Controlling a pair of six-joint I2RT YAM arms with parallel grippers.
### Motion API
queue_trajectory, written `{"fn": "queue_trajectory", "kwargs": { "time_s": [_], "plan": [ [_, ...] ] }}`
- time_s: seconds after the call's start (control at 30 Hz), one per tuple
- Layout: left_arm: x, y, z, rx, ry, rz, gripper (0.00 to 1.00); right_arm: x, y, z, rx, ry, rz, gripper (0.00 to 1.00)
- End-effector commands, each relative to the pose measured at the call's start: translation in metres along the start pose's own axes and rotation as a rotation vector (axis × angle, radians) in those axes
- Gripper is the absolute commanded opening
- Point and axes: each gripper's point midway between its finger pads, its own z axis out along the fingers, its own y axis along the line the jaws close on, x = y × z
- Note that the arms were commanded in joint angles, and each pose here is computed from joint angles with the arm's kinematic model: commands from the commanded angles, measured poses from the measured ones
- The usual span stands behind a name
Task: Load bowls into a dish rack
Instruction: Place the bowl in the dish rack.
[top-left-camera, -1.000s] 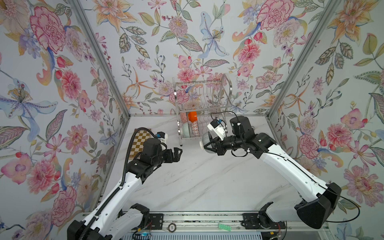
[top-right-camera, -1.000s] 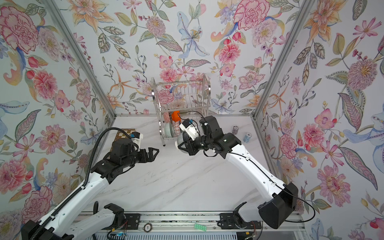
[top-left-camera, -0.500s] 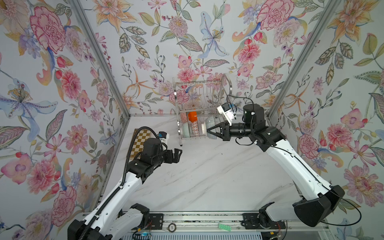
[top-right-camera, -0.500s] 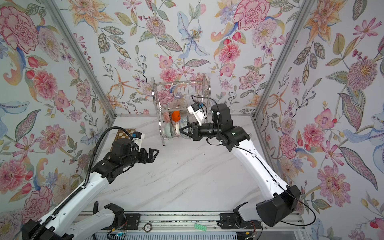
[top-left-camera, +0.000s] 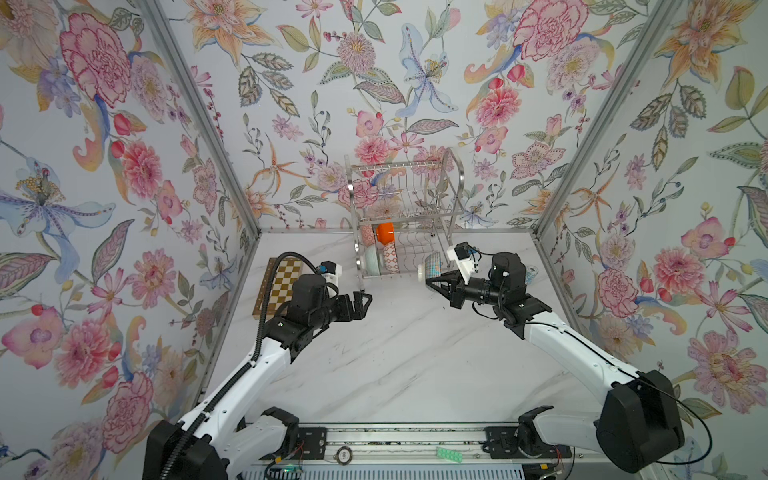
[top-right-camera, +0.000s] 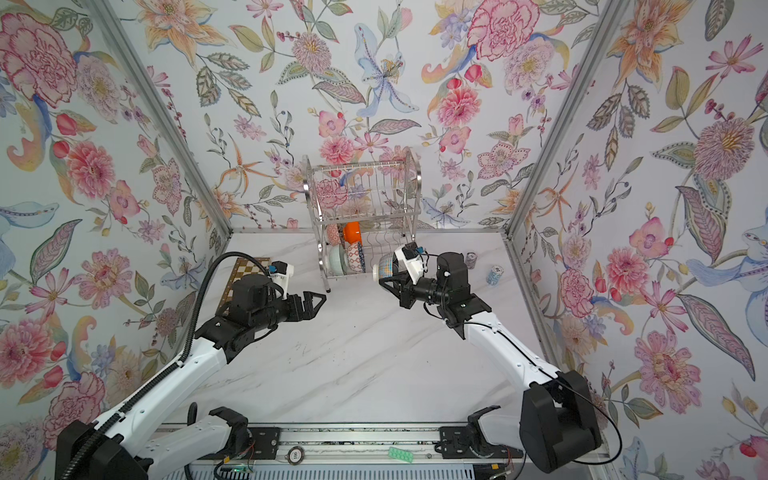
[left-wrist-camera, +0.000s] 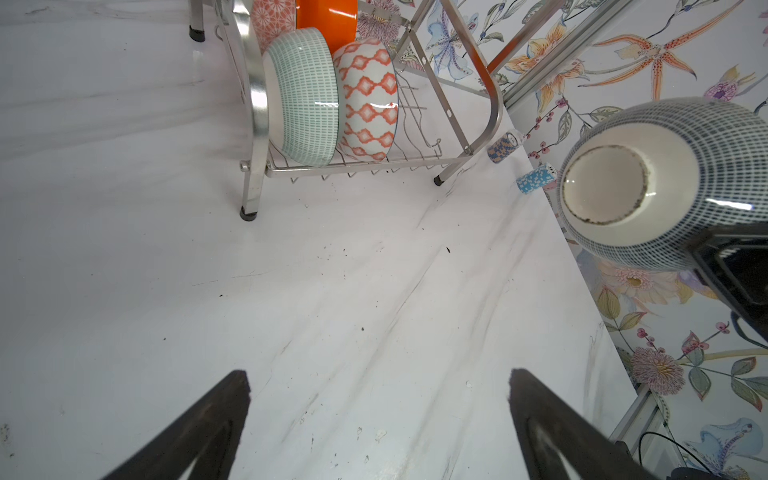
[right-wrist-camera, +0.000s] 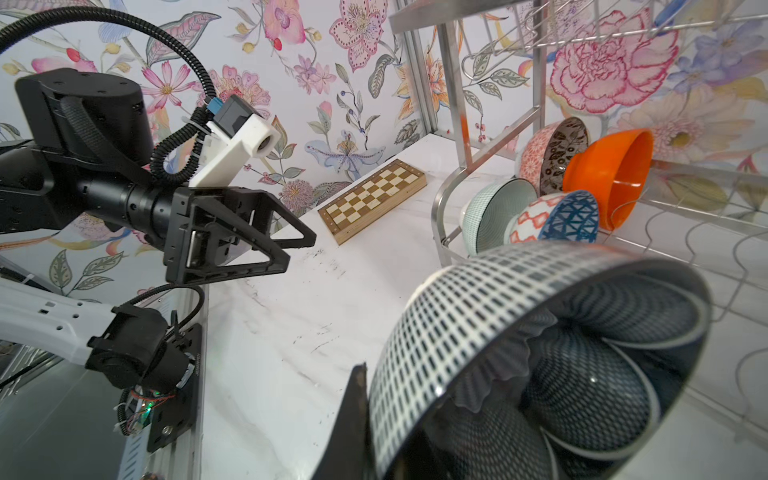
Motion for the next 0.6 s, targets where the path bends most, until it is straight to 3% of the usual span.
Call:
{"fn": "queue_trajectory", "kwargs": {
  "time_s": [0.0,0.17,0.57],
  "plan": [
    [-0.008,-0.006,-0.001,0.017,-0.019,-0.009,0.99,-0.027,-0.009,0.007,-0.020,-0.078,-0.161,0.00],
    [-0.006,-0.002,0.000,-0.002,-0.017,-0.006,0.99,-0.018,-0.037,0.024,-0.004,-0.078,-0.188,0.03],
    [-0.003,0.003,0.010,-0.017,0.002,-0.025,0.99,0.005,-0.083,0.059,-0.021,-0.083,-0.255,0.01]
  ]
}}
